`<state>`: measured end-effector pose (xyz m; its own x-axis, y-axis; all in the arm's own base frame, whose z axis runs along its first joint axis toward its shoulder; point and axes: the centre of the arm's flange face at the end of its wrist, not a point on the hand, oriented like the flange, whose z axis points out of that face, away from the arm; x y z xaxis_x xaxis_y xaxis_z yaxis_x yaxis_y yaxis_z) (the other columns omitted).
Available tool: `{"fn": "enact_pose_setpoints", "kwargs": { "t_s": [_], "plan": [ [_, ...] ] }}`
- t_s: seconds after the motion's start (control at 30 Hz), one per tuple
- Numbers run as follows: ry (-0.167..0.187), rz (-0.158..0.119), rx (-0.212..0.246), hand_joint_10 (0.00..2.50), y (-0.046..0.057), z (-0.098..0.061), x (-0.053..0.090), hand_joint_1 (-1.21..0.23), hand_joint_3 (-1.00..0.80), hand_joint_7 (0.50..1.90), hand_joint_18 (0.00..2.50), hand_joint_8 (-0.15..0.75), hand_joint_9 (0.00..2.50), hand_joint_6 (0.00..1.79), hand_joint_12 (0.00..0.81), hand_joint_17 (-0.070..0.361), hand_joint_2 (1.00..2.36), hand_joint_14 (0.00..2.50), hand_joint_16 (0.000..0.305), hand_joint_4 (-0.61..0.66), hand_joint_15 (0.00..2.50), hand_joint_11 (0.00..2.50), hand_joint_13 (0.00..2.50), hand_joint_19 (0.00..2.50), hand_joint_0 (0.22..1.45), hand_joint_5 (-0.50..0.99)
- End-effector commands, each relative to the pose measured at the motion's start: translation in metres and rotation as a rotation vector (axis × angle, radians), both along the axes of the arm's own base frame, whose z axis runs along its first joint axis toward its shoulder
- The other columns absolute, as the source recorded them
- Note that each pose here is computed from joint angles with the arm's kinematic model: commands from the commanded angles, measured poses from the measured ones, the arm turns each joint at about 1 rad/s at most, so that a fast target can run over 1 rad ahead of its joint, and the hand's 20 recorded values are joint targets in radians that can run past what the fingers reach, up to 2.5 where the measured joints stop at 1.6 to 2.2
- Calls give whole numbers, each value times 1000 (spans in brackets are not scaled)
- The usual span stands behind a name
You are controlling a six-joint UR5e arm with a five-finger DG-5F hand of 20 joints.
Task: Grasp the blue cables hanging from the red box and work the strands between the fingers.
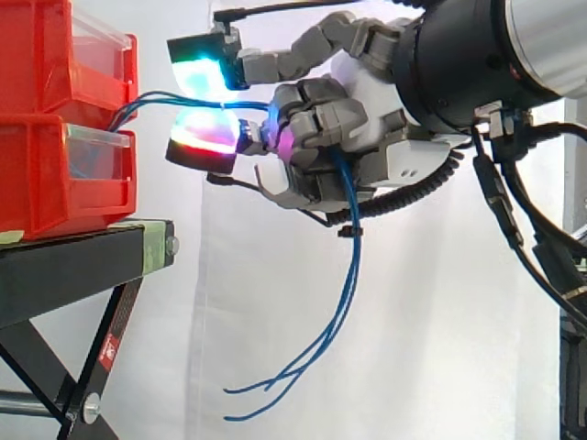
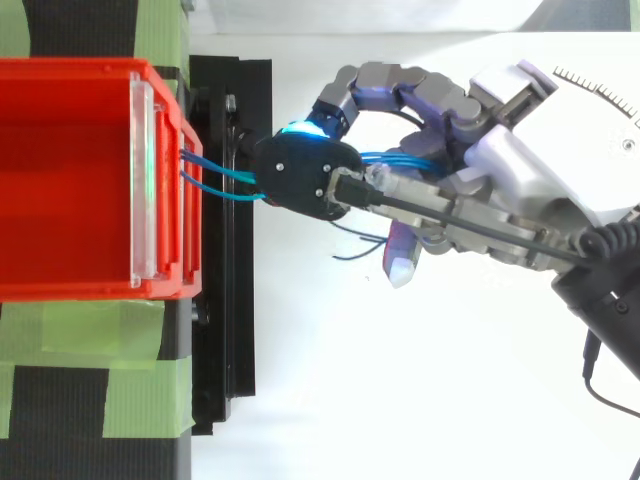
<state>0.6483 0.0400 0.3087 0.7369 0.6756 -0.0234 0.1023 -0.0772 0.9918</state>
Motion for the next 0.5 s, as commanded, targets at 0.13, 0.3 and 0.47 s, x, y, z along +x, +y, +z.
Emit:
{"fn": "enact_pose_setpoints", "kwargs": {
  "t_s": [0.13, 0.3, 0.47],
  "plan": [
    [8, 1, -3, 2500, 1, 3, 0, -657, -72, 1142, 2500, 524, 1955, 797, 623, 185, 1027, 2500, 246, 202, 1614, 2500, 1986, 585, 881, 81],
    [6, 1, -2, 2500, 1, 4, 0, -616, 24, 1127, 2500, 524, 1955, 789, 623, 185, 1018, 2500, 246, 192, 1614, 2500, 1986, 585, 886, 127],
    [5, 1, -1, 2500, 1, 5, 0, -546, 38, 1210, 2500, 524, 1955, 583, 623, 185, 1006, 2500, 246, 185, 1614, 2500, 1986, 585, 934, 245]
  ]
}}
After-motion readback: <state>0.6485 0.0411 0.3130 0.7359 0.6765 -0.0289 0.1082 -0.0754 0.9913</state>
